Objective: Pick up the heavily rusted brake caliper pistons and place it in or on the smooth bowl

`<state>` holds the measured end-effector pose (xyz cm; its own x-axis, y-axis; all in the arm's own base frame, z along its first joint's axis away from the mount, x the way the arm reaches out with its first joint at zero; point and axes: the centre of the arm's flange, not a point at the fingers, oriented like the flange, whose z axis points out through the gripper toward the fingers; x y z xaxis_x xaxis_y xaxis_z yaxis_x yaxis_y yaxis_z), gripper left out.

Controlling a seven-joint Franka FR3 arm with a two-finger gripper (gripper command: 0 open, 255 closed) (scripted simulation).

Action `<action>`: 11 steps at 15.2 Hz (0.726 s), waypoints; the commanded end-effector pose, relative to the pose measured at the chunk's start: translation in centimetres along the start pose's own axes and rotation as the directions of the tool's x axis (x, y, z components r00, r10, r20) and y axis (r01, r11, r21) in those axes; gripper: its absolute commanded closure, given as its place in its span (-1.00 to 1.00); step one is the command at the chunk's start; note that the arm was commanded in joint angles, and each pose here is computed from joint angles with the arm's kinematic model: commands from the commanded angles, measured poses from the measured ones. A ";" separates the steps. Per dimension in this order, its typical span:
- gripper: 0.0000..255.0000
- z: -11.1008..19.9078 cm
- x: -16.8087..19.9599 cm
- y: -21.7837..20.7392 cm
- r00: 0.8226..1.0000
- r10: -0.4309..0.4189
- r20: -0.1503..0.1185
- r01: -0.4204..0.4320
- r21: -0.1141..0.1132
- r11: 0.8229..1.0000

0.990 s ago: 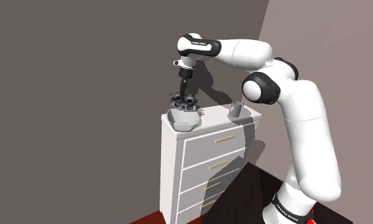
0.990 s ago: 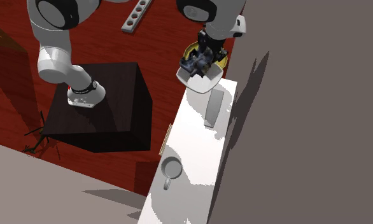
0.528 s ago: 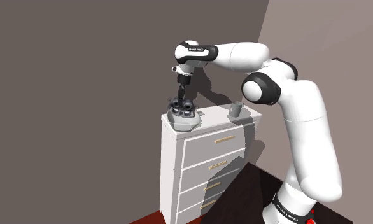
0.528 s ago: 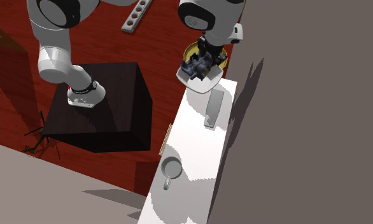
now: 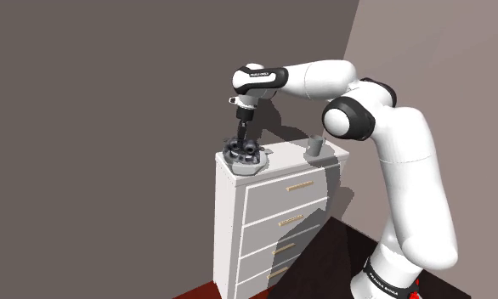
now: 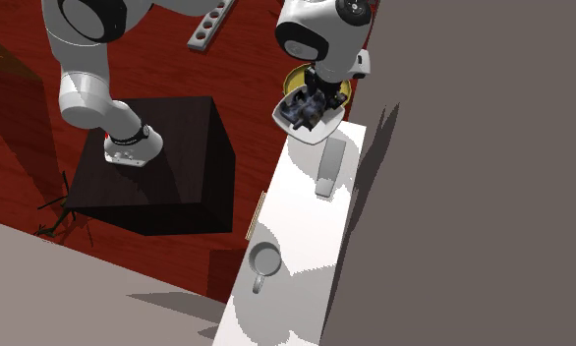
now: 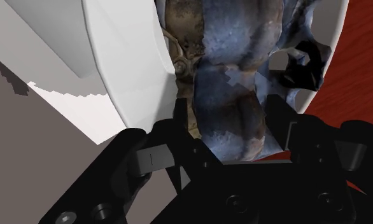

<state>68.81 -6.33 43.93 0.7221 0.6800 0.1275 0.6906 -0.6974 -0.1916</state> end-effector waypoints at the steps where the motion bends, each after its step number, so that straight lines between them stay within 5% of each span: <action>1: 1.00 0.1 0.0 0.1 1.000 0.000 0.000 0.000 -0.001 1.000; 6: 1.00 0.1 0.0 0.1 1.000 0.000 0.000 0.000 -0.001 1.000; 7: -1.00 0.1 0.0 0.1 1.000 0.000 0.000 0.000 -0.001 1.000; 11: -1.00 0.1 0.0 0.1 1.000 0.000 0.000 0.000 -0.001 1.000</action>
<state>68.86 -6.38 43.78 0.7222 0.6798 0.1279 0.6905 -0.6977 -0.1908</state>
